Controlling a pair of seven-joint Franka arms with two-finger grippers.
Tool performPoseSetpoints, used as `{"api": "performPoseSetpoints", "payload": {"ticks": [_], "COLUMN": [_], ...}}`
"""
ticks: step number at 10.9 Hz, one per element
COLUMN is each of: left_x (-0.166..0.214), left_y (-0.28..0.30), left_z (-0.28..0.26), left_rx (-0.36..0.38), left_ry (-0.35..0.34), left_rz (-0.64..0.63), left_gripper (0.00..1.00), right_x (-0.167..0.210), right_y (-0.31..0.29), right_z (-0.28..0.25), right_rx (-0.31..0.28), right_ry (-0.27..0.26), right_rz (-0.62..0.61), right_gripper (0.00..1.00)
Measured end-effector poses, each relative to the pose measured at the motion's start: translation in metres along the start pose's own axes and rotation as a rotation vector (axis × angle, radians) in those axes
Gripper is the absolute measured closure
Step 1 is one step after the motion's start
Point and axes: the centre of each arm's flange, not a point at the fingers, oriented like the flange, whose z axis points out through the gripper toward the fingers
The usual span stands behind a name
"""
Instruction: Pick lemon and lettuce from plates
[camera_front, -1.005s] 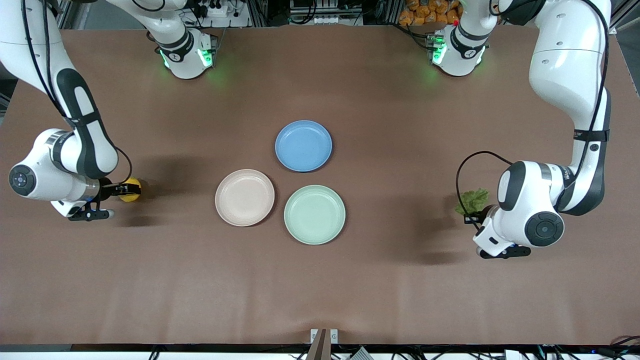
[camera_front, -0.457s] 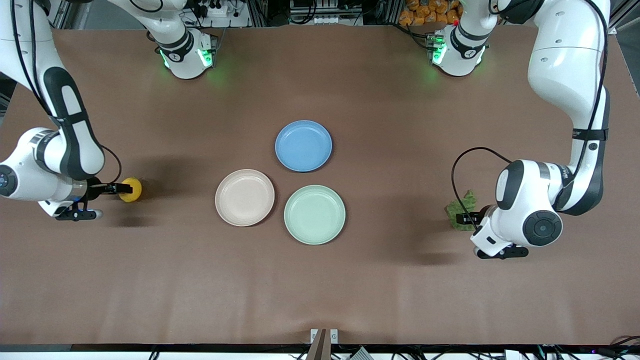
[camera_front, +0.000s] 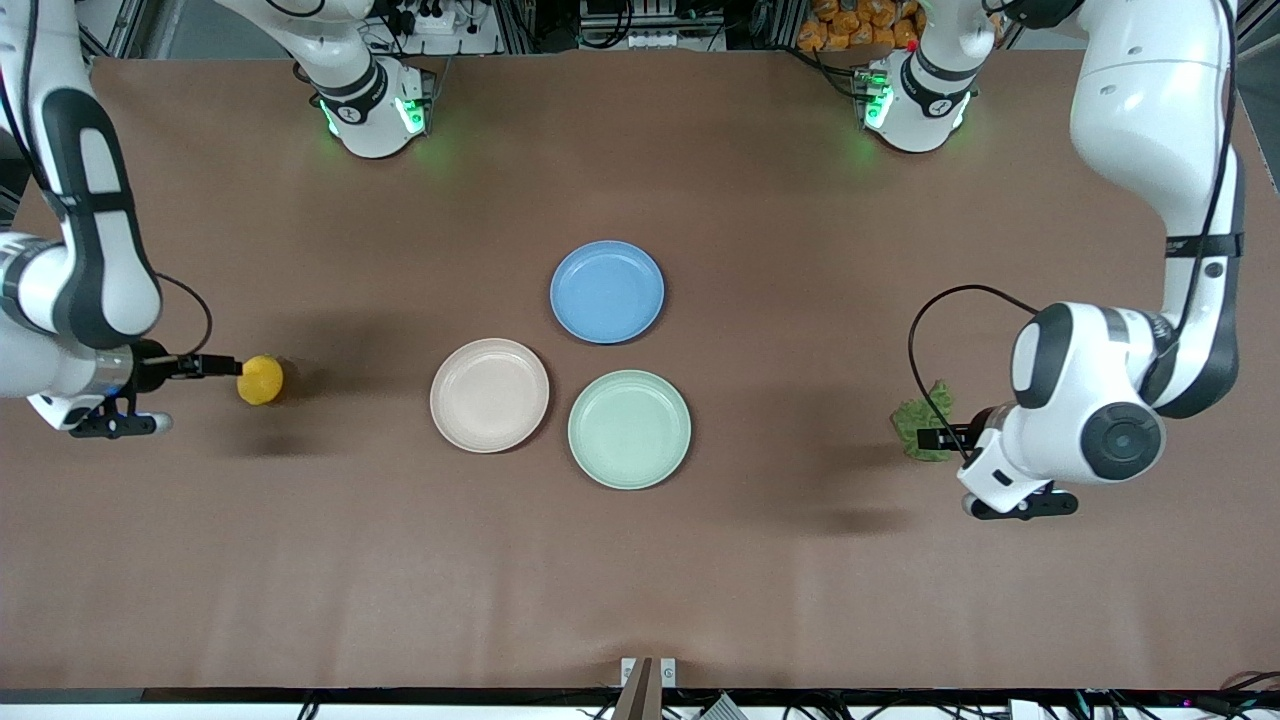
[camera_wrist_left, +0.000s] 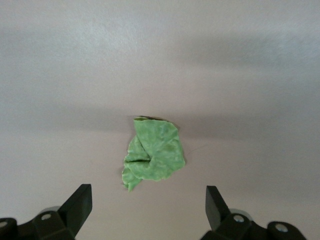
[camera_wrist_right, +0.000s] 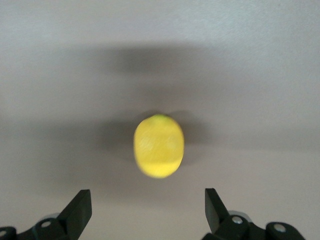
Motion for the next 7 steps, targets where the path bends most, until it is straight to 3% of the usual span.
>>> {"api": "performPoseSetpoints", "payload": {"ticks": [2,7], "left_x": [-0.003,-0.013], "left_y": [-0.017,-0.049], "left_z": [-0.03,-0.079], "left_rx": [-0.035,-0.058], "left_ry": [0.037,0.107], "left_rz": [-0.032,-0.076], "left_gripper": [0.0,0.0], "right_x": [-0.012,-0.054], "right_y": [-0.022,-0.046], "right_z": [-0.039,-0.143], "right_rx": [0.015,0.002], "right_ry": [-0.005,0.095], "right_rz": [-0.032,-0.061], "right_gripper": [0.0,0.0]}}
